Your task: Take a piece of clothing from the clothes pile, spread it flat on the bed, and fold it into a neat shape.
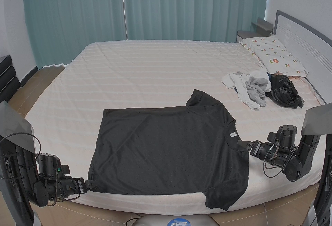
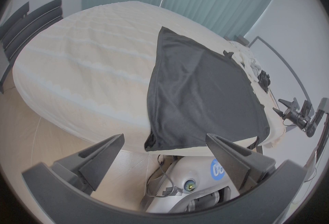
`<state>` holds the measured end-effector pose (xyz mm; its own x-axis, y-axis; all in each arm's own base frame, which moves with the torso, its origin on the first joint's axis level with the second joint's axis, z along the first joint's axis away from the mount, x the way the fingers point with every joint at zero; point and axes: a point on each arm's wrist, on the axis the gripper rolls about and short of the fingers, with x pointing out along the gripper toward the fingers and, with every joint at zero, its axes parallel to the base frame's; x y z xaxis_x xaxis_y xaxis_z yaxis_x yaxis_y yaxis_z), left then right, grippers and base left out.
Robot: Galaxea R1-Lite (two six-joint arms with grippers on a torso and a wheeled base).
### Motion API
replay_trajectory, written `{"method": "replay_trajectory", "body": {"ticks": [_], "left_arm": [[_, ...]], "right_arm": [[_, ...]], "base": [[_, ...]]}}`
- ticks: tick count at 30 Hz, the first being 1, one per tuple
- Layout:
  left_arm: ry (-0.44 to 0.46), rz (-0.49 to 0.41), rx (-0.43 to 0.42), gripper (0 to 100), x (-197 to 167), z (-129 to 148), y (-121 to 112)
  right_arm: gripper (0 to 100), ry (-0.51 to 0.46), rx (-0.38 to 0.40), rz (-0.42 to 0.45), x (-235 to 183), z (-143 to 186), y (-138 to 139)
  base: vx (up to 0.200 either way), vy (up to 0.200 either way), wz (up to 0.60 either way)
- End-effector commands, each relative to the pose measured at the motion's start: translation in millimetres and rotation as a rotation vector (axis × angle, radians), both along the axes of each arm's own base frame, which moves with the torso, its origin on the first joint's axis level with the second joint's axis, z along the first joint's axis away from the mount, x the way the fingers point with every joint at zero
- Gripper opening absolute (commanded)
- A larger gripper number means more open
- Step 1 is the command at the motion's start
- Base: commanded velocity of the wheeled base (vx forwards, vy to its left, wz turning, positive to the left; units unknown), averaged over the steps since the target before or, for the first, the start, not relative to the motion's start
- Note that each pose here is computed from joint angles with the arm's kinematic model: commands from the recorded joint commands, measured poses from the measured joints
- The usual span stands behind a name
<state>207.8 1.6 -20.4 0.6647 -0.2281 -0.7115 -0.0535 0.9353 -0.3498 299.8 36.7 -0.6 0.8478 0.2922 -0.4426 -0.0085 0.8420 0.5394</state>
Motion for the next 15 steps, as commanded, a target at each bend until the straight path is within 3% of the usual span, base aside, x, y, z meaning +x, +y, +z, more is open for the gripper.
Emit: {"method": "replay_trajectory", "body": {"ticks": [1,8,15], "left_arm": [[0.096,-0.030,-0.001,100,-3.2,-27.3,10.5],[0.085,-0.101,-0.017,100,-1.4,-28.1,-4.6],[0.068,-0.117,-0.009,100,6.2,-30.9,-10.7]], "right_arm": [[100,0.038,0.025,0.061,-20.1,2.5,-3.8],[100,0.051,0.027,0.055,-22.2,0.3,-7.7],[100,0.061,0.026,0.054,-24.0,-1.2,-7.8]], "base": [[0.000,0.000,0.00],[0.000,0.000,0.00],[0.000,0.000,0.00]]}}
